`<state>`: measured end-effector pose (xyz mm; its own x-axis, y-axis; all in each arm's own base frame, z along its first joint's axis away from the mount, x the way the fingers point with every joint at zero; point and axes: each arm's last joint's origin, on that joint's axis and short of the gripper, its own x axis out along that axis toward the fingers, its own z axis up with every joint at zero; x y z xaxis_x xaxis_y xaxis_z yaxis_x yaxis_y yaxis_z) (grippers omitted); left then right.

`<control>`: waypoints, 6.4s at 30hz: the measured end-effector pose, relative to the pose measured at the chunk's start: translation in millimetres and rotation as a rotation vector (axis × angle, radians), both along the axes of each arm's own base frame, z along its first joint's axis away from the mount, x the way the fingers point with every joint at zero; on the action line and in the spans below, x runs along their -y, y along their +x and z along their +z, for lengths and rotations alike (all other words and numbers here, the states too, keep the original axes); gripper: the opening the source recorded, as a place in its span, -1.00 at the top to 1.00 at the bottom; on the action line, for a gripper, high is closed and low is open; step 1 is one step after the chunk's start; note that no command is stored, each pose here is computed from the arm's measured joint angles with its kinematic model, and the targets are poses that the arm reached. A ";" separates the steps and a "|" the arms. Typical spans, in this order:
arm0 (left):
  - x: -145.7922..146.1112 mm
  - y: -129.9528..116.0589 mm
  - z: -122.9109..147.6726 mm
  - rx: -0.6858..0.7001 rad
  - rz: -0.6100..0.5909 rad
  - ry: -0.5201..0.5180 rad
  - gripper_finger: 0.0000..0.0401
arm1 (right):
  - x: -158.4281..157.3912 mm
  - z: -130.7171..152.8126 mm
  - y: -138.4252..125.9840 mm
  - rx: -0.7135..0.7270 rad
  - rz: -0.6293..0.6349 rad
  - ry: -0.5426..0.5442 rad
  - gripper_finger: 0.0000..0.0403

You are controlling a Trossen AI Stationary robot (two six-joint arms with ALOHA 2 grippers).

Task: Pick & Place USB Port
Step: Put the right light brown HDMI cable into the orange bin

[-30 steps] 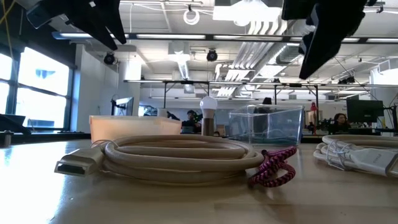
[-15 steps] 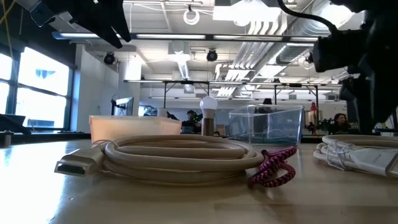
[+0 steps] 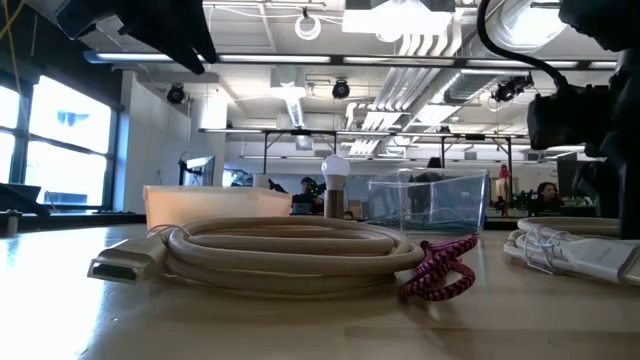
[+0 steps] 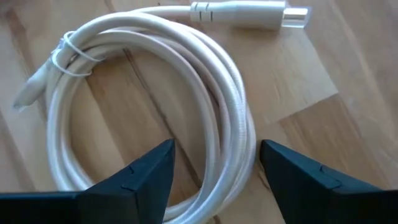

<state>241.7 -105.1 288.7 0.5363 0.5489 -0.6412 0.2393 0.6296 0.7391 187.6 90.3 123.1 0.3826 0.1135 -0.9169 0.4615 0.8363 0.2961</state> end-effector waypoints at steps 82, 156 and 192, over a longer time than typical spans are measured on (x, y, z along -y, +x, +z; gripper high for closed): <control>-92.0 109.2 -13.6 0.171 -0.572 -0.361 0.38 | -0.6 116.1 90.5 0.457 0.555 -0.780 0.95; -82.3 117.8 3.4 0.426 -0.453 -0.908 -0.91 | -24.1 132.5 88.4 0.510 0.599 -1.164 0.95; -79.9 118.4 6.7 0.429 -0.573 -0.908 -0.91 | -26.9 151.5 86.0 0.339 0.418 -1.550 0.95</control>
<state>360.2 -25.2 295.4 0.8267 -0.4150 -0.3798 0.5004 0.8510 0.1594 273.7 117.1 274.6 0.7588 -0.6376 -0.1327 0.2330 0.4561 -0.8589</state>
